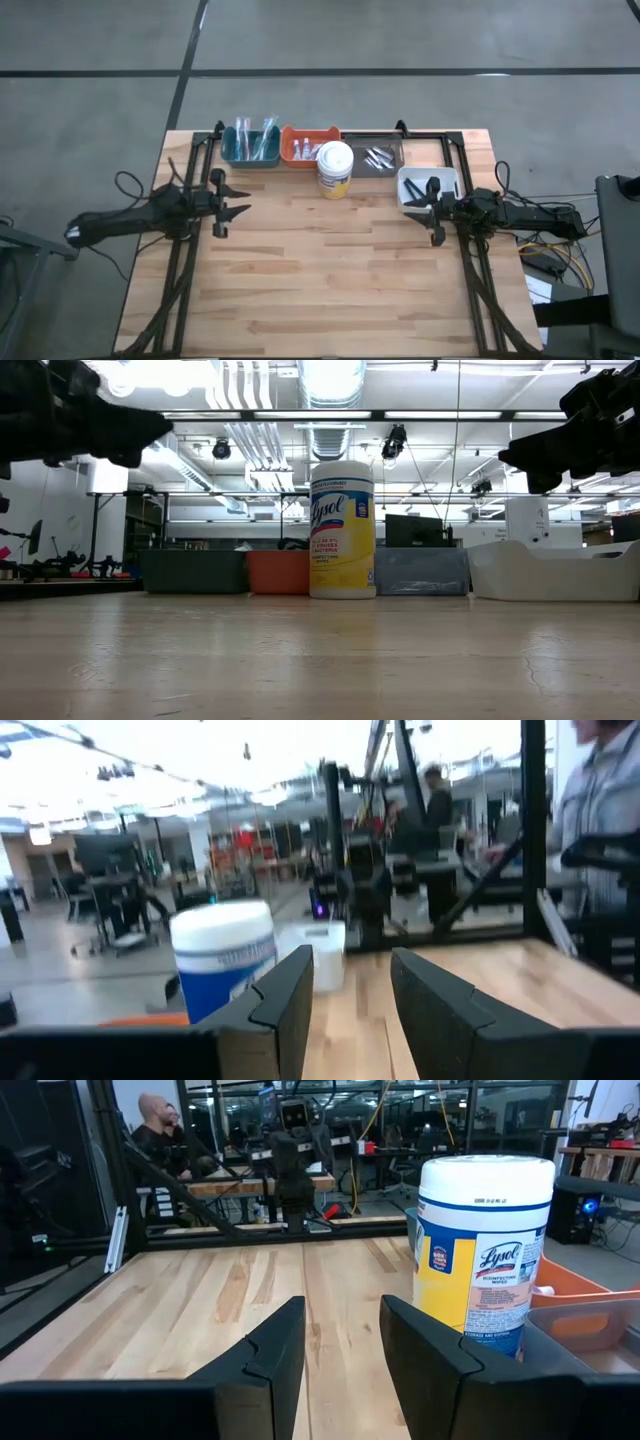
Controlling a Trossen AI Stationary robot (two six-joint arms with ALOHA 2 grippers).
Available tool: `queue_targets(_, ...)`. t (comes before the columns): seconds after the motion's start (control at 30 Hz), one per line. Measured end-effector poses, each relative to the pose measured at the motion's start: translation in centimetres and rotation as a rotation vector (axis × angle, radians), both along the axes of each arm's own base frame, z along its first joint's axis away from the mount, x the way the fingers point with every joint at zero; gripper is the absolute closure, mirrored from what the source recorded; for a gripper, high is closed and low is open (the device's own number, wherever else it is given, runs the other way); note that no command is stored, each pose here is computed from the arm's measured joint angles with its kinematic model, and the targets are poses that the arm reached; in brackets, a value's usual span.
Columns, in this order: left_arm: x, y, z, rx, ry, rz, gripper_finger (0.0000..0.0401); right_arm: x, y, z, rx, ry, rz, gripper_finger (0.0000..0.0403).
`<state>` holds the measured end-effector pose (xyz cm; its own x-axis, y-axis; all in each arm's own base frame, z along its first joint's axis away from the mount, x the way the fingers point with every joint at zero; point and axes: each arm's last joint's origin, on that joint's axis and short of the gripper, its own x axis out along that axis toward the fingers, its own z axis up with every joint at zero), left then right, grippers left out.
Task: Pick & Place Travel size toiletries
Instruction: Return to Home Position
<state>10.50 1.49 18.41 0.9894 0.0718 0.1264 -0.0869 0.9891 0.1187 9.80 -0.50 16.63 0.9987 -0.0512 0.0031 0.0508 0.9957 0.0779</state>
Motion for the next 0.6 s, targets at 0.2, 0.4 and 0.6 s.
queue_targets(0.2,-0.93,-0.16,-0.05,-0.001,-0.01,-0.003,0.0259,0.0,0.0,0.01,-0.001,0.0,0.0,0.0273)
queue_targets(0.4,-1.06,-0.18,-0.19,0.035,-0.001,0.002,0.0259,0.0,0.0,-0.01,-0.002,0.001,0.0,0.0273)
queue_targets(0.6,-1.0,-0.19,-0.34,0.089,-0.023,0.001,0.0259,0.0,0.0,-0.01,-0.002,0.001,0.0,0.0273)
